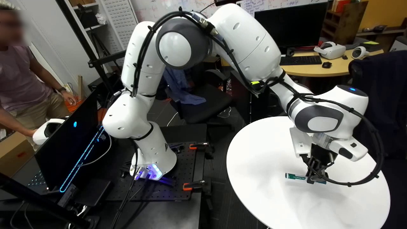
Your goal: Move the marker to the right.
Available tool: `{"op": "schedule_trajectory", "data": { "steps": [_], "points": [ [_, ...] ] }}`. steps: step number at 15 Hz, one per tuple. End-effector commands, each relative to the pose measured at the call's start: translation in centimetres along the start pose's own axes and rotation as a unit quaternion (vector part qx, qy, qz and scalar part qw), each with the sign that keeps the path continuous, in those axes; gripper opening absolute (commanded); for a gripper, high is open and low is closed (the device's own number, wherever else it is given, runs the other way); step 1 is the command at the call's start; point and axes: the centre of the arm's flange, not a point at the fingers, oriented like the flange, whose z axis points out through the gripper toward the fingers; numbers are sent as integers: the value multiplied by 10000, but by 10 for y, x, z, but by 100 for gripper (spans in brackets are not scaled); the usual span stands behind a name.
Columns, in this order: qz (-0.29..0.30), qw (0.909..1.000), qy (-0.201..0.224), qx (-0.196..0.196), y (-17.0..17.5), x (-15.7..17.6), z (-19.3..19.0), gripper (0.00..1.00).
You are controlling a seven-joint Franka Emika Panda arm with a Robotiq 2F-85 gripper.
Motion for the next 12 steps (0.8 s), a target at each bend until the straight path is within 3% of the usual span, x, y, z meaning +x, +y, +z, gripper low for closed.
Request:
{"op": "schedule_trajectory", "data": {
  "steps": [1,2,4,10,12],
  "points": [
    [-38,9998,-191,72,-4,13,0,16],
    [-7,9998,-208,69,-5,14,0,45],
    [31,9997,-232,72,-6,16,0,52],
    [145,9995,-251,121,-4,14,-7,98],
    [184,9995,-182,155,-3,7,-15,100]
  ]
}}
